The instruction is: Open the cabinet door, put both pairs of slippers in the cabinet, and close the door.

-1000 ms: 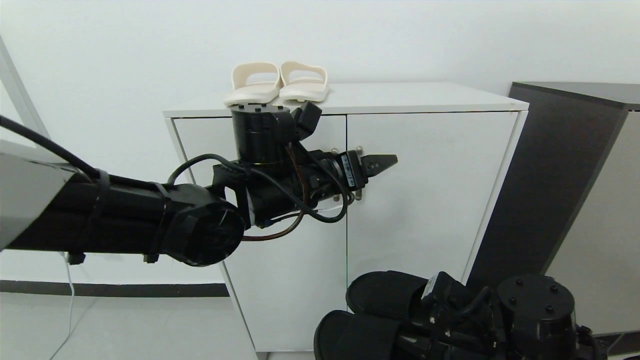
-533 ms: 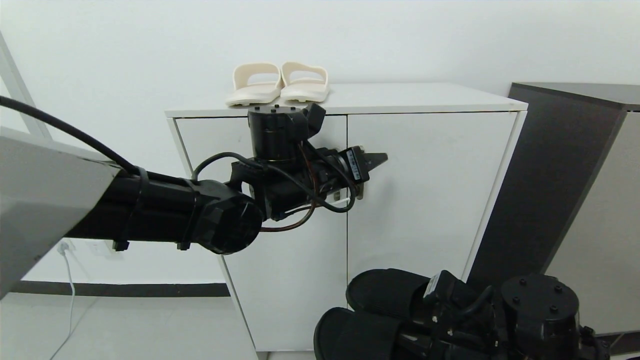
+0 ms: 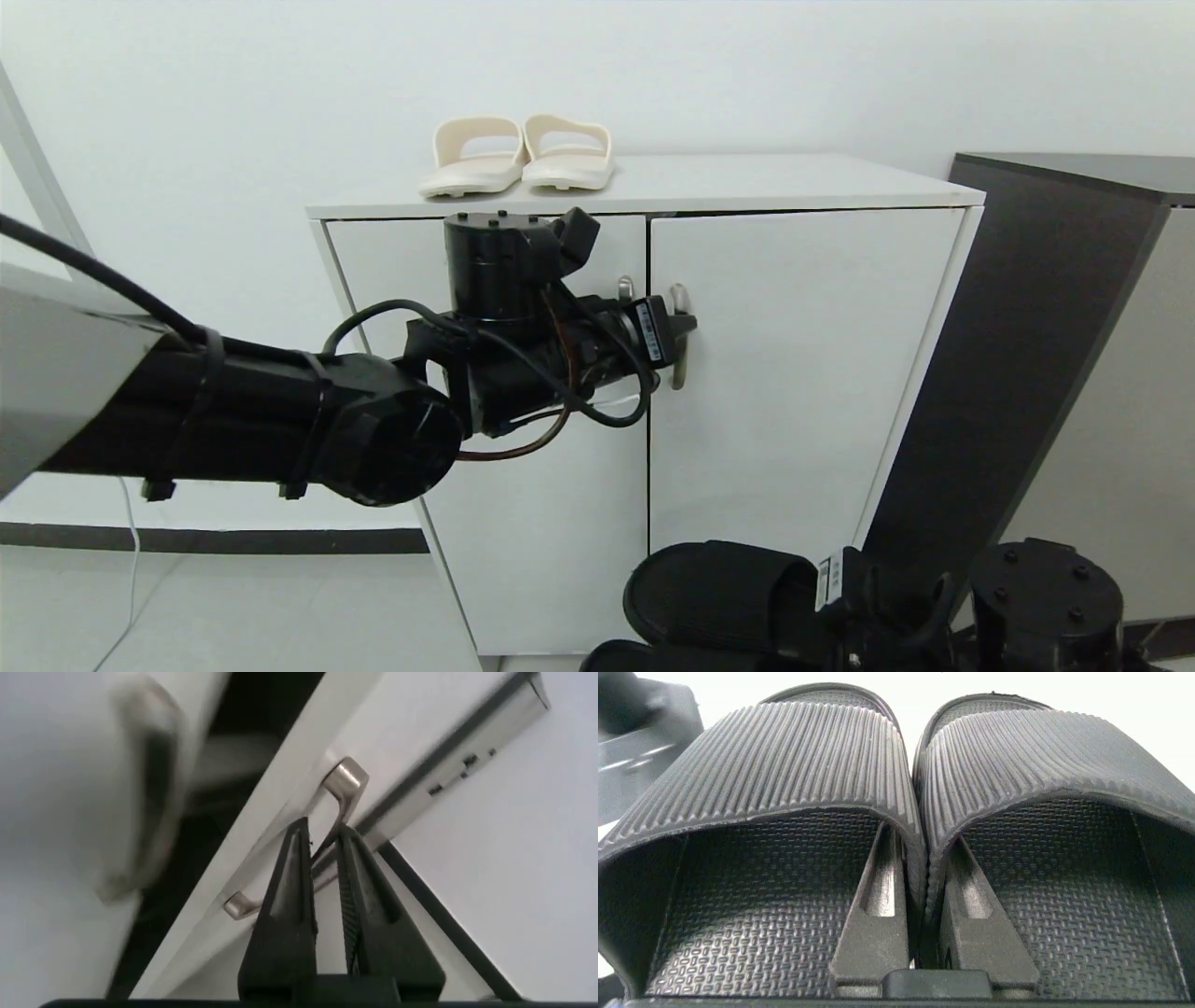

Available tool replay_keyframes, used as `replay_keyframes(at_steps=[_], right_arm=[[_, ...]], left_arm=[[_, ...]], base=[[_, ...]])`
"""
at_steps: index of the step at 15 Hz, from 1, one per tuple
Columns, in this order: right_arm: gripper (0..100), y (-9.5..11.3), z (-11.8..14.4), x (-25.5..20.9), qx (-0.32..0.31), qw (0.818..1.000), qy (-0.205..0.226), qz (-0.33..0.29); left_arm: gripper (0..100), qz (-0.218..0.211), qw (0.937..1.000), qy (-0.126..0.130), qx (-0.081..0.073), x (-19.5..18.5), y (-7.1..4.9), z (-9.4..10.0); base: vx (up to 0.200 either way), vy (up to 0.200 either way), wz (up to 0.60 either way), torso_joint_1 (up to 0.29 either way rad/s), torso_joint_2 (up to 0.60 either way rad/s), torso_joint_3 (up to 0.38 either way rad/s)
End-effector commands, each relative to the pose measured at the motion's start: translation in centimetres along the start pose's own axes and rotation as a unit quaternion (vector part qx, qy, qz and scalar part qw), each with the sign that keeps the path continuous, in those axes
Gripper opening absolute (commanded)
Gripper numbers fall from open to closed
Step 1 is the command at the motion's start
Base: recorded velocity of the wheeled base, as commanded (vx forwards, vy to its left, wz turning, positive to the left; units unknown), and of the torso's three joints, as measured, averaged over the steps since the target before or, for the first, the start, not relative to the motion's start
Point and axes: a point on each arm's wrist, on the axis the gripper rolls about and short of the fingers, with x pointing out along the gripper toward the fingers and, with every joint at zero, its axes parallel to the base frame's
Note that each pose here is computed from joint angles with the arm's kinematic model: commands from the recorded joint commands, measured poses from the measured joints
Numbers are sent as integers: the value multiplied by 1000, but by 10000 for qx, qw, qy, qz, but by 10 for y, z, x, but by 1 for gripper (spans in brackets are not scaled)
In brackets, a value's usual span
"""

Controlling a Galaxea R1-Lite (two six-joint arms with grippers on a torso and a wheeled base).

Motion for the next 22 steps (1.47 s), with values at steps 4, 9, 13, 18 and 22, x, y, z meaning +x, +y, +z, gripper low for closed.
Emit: replay_keyframes(at_steps=[4, 9, 13, 18, 22], right_arm=[[0, 6, -8, -6, 6, 9996, 117, 253], [0, 6, -10, -6, -142, 9994, 177, 276], [0, 7, -10, -6, -191, 9993, 170, 290], [0, 8, -13, -6, -240, 9990, 226, 297], [0, 8, -14, -5, -232, 9990, 265, 285]], left_arm=[[0, -308, 9995, 85, 36, -38, -26, -2], [0, -441, 9990, 62, 58, -69, -38, -2], [0, -195, 9998, -12, 22, -61, -22, 3], [0, -64, 9999, -92, -4, -34, -8, 10], [0, -124, 9997, -188, 18, -6, -4, 13]], base=[[0, 0, 0, 0, 0, 0], [0, 0, 0, 0, 0, 0], [0, 0, 0, 0, 0, 0], [0, 0, 0, 0, 0, 0], [0, 0, 0, 0, 0, 0]])
